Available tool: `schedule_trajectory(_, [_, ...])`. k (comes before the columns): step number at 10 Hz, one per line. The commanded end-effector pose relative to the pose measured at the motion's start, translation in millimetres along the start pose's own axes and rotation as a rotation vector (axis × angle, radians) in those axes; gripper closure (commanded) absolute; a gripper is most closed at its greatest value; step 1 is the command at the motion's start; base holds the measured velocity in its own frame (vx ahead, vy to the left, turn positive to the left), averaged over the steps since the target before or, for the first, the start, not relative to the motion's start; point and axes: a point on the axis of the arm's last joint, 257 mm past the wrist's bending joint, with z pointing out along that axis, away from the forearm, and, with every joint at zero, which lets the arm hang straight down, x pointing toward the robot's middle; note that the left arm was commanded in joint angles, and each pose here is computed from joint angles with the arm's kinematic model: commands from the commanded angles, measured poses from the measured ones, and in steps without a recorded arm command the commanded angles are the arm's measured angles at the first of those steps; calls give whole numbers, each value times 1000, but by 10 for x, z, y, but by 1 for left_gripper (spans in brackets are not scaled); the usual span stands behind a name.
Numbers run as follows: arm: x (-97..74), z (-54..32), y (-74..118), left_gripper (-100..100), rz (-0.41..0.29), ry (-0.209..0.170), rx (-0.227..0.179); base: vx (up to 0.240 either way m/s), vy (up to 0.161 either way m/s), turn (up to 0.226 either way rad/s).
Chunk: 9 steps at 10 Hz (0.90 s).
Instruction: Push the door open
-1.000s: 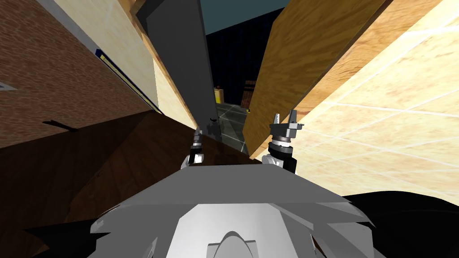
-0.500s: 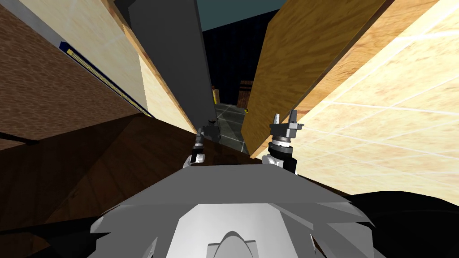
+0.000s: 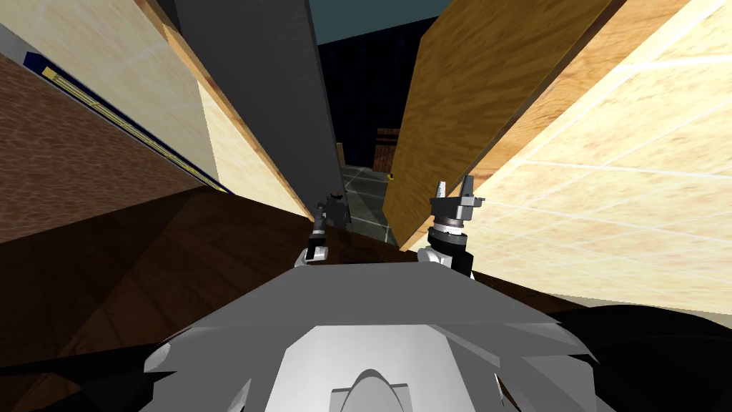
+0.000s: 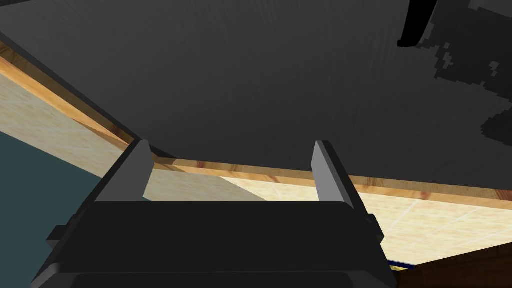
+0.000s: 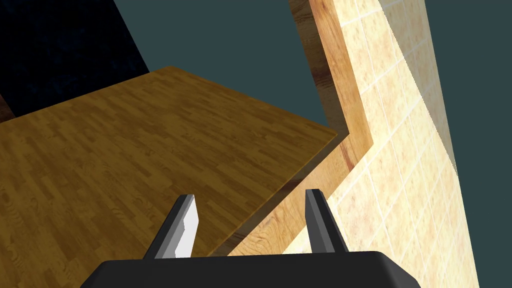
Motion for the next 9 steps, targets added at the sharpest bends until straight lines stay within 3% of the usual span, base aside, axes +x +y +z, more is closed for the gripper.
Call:
schedule_trajectory(1, [26,-6,82,-100,-4,0,-15,22,106,-130])
schedule_trajectory(9, [157,-76,477,-100,-32,0,-96,39,119,-140])
